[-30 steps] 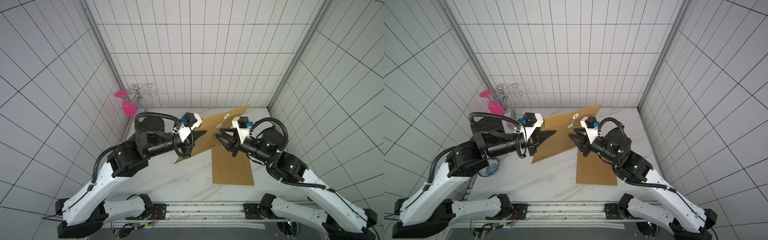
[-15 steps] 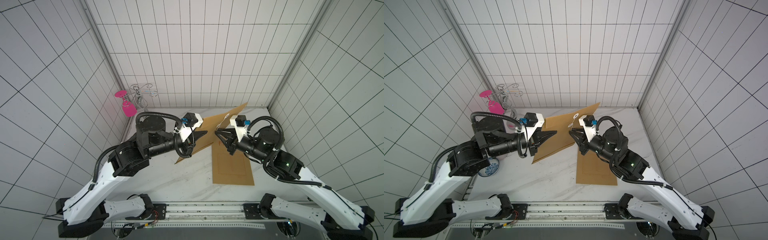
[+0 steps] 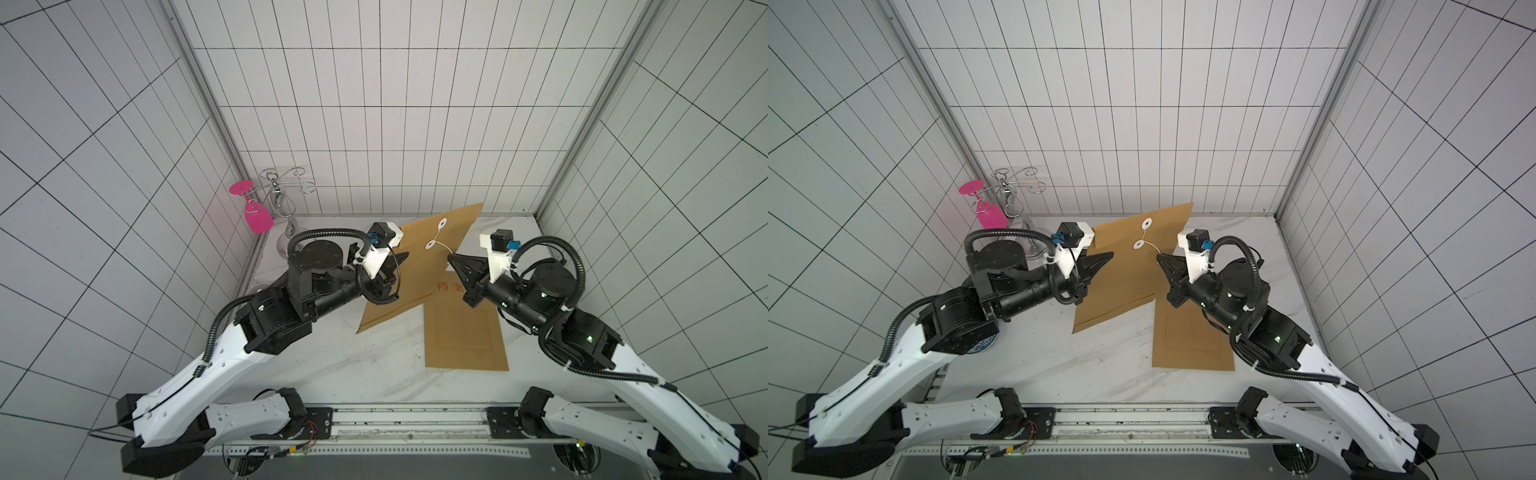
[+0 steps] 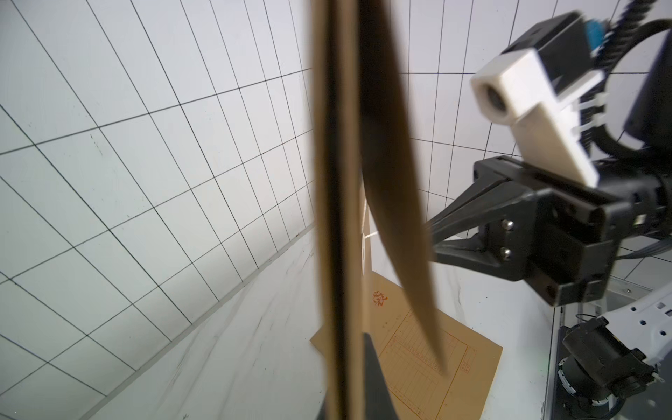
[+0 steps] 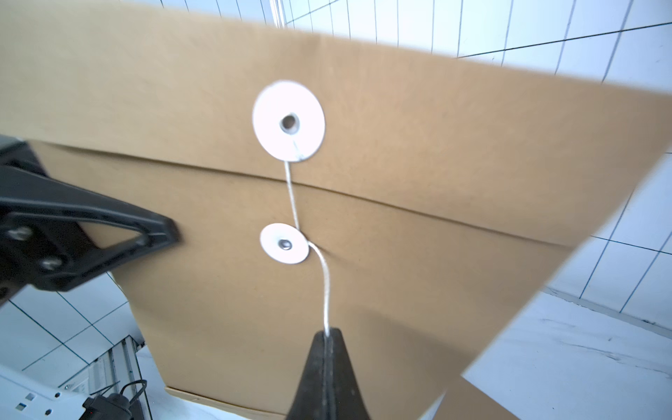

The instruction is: Open the file bag

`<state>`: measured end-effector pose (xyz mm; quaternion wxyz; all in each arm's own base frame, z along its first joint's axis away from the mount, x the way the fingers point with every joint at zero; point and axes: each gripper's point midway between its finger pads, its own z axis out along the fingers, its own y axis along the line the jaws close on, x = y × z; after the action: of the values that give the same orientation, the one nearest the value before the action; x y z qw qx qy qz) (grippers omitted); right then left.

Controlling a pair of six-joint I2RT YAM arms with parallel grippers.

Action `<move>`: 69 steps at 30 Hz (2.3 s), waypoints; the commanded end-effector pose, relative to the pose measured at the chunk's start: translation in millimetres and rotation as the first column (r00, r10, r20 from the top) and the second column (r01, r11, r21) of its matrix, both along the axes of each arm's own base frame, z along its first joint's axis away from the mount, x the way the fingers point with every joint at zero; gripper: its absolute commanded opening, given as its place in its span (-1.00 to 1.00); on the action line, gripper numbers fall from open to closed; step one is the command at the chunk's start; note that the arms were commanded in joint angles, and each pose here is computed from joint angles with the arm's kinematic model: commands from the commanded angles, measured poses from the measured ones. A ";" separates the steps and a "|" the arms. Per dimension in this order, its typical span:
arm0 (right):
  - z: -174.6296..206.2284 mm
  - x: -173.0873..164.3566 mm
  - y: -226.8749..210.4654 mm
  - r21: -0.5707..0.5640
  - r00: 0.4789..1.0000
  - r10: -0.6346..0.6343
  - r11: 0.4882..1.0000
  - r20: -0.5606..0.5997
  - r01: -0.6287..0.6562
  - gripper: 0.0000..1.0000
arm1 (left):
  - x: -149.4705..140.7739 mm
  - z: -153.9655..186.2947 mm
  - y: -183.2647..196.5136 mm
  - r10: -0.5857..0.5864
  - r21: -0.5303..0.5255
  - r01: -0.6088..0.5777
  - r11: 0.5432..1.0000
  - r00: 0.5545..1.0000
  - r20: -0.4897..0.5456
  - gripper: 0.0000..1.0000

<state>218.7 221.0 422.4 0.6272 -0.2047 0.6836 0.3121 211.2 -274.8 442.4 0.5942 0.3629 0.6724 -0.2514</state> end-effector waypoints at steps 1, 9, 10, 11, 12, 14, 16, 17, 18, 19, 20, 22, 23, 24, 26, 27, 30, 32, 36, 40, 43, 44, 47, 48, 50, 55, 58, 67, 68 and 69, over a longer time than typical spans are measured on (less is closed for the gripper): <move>0.7 1.4 -19.9 0.027 0.997 -0.082 0.996 -0.015 0.082 -1.00 | 3.7 18.8 5.4 0.045 -0.098 -0.042 0.994 0.998 0.032 -1.00; 27.0 -5.4 -4.1 -0.022 0.999 0.008 1.000 -0.034 -0.009 -1.00 | 2.4 -4.5 -5.0 0.007 -0.099 -0.008 0.995 1.000 -0.017 -1.00; 29.1 -6.8 1.3 -0.024 0.999 0.034 0.999 -0.037 -0.035 -1.00 | 2.4 -6.1 -6.4 0.003 -0.105 -0.006 0.994 1.000 -0.026 -1.00; 30.8 -9.5 8.7 -0.027 0.997 0.069 0.997 -0.039 -0.070 -1.00 | 0.9 -6.9 -8.4 -0.009 -0.116 0.005 0.993 0.999 -0.033 -1.00; 31.9 -10.8 15.2 -0.029 0.995 0.091 0.995 -0.041 -0.092 -1.00 | 0.2 -9.4 -11.5 -0.023 -0.124 0.017 0.992 0.999 -0.047 -1.00; 34.0 -13.7 26.9 -0.032 0.992 0.122 0.992 -0.033 -0.123 -1.00 | -2.6 -12.1 -16.8 -0.053 -0.139 0.043 0.989 0.997 -0.062 -1.00; 34.9 -18.4 38.6 -0.033 0.987 0.162 0.986 -0.024 -0.162 -1.00 | -2.6 -12.8 -18.8 -0.058 -0.157 0.046 0.986 0.995 -0.075 -1.00; 33.3 -20.3 44.7 -0.038 0.984 0.178 0.983 -0.027 -0.179 -1.00 | -2.7 -11.0 -19.6 -0.062 -0.170 0.049 0.984 0.995 -0.077 -1.00; 30.0 -22.1 51.5 -0.046 0.980 0.195 0.980 -0.034 -0.196 -1.00 | -3.3 -8.3 -20.0 -0.067 -0.186 0.052 0.981 0.995 -0.079 -1.00; 25.8 -24.3 57.5 -0.051 0.977 0.210 0.976 -0.041 -0.212 -1.00 | -3.7 -5.0 -20.7 -0.072 -0.202 0.054 0.978 0.994 -0.081 -1.00; 19.9 -25.8 62.5 -0.055 0.974 0.221 0.973 -0.051 -0.223 -1.00 | -3.7 -2.9 -21.2 -0.074 -0.213 0.055 0.976 0.994 -0.083 -1.00; 1.6 -26.9 68.3 -0.069 0.971 0.220 0.971 -0.089 -0.227 -1.00 | -1.9 1.0 -21.2 -0.066 -0.232 0.044 0.972 0.994 -0.090 -1.00; -6.3 -26.6 67.7 -0.066 0.972 0.211 0.974 -0.105 -0.219 -1.00 | -0.7 3.2 -19.9 -0.057 -0.239 0.034 0.971 0.994 -0.091 -1.00; -16.6 -26.0 65.6 -0.054 0.973 0.198 0.977 -0.121 -0.206 -1.00 | 0.7 4.3 -18.4 -0.045 -0.243 0.021 0.970 0.995 -0.093 -1.00; -35.9 -24.7 59.6 -0.038 0.974 0.170 0.983 -0.152 -0.177 -1.00 | 0.3 7.3 -15.8 -0.039 -0.251 0.014 0.968 0.995 -0.095 -1.00; -45.3 -24.1 56.0 -0.039 0.974 0.153 0.986 -0.168 -0.161 -1.00 | -0.2 8.4 -15.4 -0.040 -0.255 0.014 0.967 0.995 -0.096 -1.00; -73.4 -20.9 48.9 -0.069 0.970 0.107 0.990 -0.216 -0.125 -1.00 | -3.3 13.3 -14.9 -0.054 -0.273 0.024 0.962 0.993 -0.103 -1.00; -88.2 -15.6 40.6 -0.099 0.971 0.054 0.992 -0.233 -0.079 -1.00 | -4.1 17.1 -13.8 -0.056 -0.285 0.024 0.958 0.993 -0.105 -1.00; -95.8 5.5 2.0 -0.097 0.963 -0.098 0.992 -0.250 0.076 -1.00 | -3.0 16.5 -11.4 -0.043 -0.283 0.010 0.959 0.993 -0.113 -1.00; -71.3 19.8 -40.5 -0.080 0.946 -0.233 0.972 -0.226 0.221 -1.00 | -0.8 2.2 -14.3 -0.053 -0.256 0.015 0.967 0.989 -0.141 -1.00; -45.3 22.0 -55.5 -0.099 0.943 -0.286 0.957 -0.171 0.273 -1.00 | 3.4 -9.9 -14.9 -0.111 -0.271 0.055 0.961 0.975 -0.194 -1.00; -37.7 22.5 -56.7 -0.105 0.944 -0.290 0.955 -0.155 0.277 -1.00 | 5.4 -13.2 -13.7 -0.128 -0.285 0.065 0.956 0.969 -0.209 -1.00; -13.5 25.4 -53.4 -0.115 0.951 -0.285 0.956 -0.121 0.271 -1.00 | 10.2 -22.5 -9.7 -0.172 -0.313 0.093 0.945 0.957 -0.235 -1.00; -6.2 27.2 -50.4 -0.119 0.954 -0.278 0.957 -0.111 0.265 -1.00 | 10.5 -26.4 -9.6 -0.188 -0.314 0.107 0.944 0.952 -0.240 -1.00; 6.0 30.9 -43.5 -0.119 0.960 -0.264 0.960 -0.098 0.252 -1.00 | 10.2 -35.3 -10.7 -0.219 -0.311 0.136 0.941 0.943 -0.251 -1.00; 26.8 39.5 -12.2 -0.118 0.979 -0.184 0.978 -0.089 0.173 -1.00 | 8.2 -59.2 -7.9 -0.283 -0.331 0.189 0.925 0.921 -0.266 -1.00; 34.1 37.8 14.0 -0.142 0.990 -0.120 0.984 -0.077 0.108 -1.00 | 15.9 -69.1 -0.7 -0.288 -0.359 0.180 0.916 0.917 -0.275 -1.00; 0.3 16.3 76.4 -0.170 0.989 0.035 0.984 -0.145 -0.059 -1.00 | 34.7 -88.0 6.4 -0.251 -0.401 0.123 0.908 0.926 -0.283 -1.00; -6.0 14.8 79.7 -0.174 0.986 0.043 0.982 -0.158 -0.070 -1.00 | 35.3 -92.3 5.6 -0.254 -0.402 0.124 0.907 0.924 -0.287 -1.00; -14.7 14.1 83.3 -0.179 0.984 0.047 0.981 -0.174 -0.079 -1.00 | 37.5 -97.1 5.9 -0.254 -0.409 0.119 0.905 0.921 -0.294 -1.00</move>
<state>237.8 295.6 422.6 0.5495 -0.2514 0.7492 0.2712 249.6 -268.2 336.4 0.4861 0.2544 0.6887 -0.4739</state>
